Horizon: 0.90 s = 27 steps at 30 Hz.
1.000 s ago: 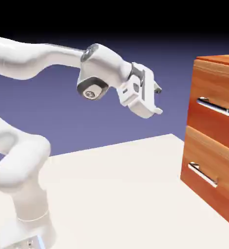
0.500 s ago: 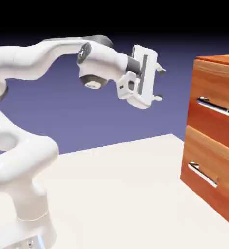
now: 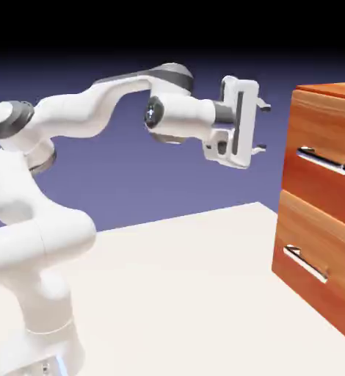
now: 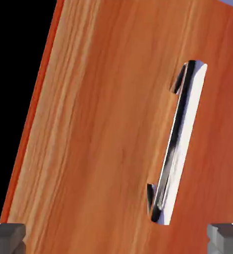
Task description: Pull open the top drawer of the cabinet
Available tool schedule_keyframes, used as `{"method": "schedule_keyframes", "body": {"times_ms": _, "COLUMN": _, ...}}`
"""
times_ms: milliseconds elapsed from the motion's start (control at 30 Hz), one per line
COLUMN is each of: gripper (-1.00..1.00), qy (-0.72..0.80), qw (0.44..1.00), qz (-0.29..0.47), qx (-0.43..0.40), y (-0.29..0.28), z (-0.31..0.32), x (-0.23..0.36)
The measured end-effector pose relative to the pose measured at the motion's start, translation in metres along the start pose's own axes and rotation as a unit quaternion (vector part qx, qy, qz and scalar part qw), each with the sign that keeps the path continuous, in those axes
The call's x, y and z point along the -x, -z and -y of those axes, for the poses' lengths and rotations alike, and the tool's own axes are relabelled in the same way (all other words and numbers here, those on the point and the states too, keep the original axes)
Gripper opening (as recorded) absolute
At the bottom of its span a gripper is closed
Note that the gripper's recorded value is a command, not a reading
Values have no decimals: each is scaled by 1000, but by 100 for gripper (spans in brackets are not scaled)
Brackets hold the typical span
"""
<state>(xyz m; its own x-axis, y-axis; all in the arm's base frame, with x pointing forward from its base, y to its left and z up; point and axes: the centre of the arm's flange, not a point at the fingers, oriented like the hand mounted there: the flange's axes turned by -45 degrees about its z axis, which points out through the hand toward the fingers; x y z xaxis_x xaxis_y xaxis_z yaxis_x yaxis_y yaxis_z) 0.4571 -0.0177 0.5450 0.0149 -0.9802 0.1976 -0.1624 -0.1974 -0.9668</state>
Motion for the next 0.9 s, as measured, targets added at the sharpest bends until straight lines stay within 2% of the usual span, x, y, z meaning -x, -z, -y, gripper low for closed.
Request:
{"method": "schedule_keyframes", "body": {"times_ms": 433, "gripper": 0, "qy": -100, "qw": 992, "qz": 1, "qx": -82, "y": -90, "z": -84, "x": -36}}
{"method": "schedule_keyframes", "body": {"times_ms": 600, "gripper": 0, "qy": -99, "qw": 992, "qz": 1, "qx": -82, "y": -130, "z": -77, "x": -36}}
{"method": "schedule_keyframes", "body": {"times_ms": 633, "gripper": -100, "qy": -100, "qw": 992, "qz": 1, "qx": -82, "y": -139, "z": -76, "x": -36}}
{"method": "schedule_keyframes", "body": {"times_ms": 700, "gripper": -100, "qy": -100, "qw": 992, "qz": 1, "qx": -82, "y": -139, "z": -76, "x": -37}}
{"method": "schedule_keyframes", "body": {"times_ms": 900, "gripper": -100, "qy": -99, "qw": 992, "qz": 1, "qx": -83, "y": -78, "z": -86, "x": -36}}
